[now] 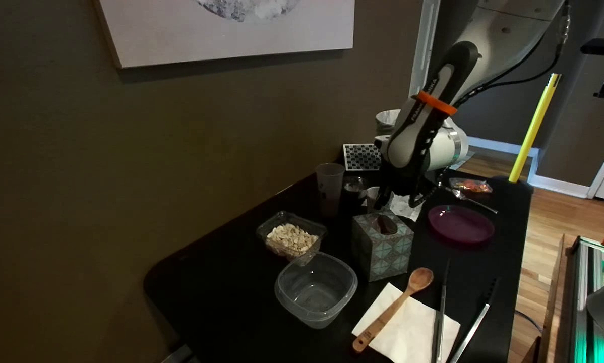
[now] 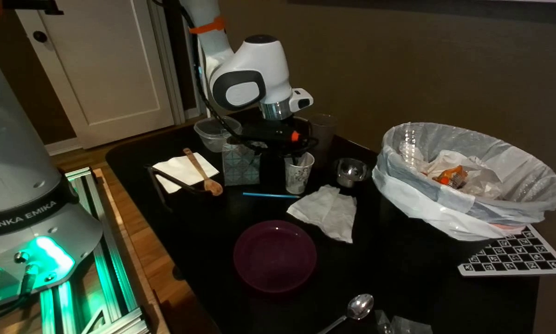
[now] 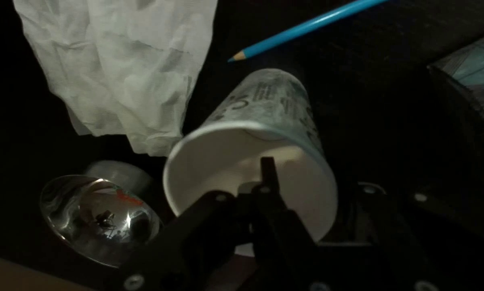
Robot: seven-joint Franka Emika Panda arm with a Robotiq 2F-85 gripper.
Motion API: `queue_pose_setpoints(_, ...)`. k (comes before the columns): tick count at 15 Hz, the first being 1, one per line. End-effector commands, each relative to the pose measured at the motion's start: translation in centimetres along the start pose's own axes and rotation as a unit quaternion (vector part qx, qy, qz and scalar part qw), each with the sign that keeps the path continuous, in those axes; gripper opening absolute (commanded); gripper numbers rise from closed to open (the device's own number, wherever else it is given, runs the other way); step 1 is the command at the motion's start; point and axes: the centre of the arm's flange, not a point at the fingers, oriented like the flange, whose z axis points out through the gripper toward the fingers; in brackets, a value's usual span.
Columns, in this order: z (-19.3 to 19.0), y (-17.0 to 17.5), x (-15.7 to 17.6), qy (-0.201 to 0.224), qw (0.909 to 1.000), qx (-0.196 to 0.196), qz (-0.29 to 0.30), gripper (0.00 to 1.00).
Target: Put the paper cup in an upright position
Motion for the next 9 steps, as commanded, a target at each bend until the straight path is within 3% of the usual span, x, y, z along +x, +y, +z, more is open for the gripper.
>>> queue_pose_setpoints(1,-2.0,1.3,-0.2,0.000,0.9992,-0.021,0.034,0.67)
queue_pose_setpoints(5,-4.7,4.0,-0.1,0.008,0.9956,-0.025,0.090,0.97)
queue_pose_setpoints(9,-7.2,5.9,0.3,0.018,0.9894,-0.010,0.144,1.00)
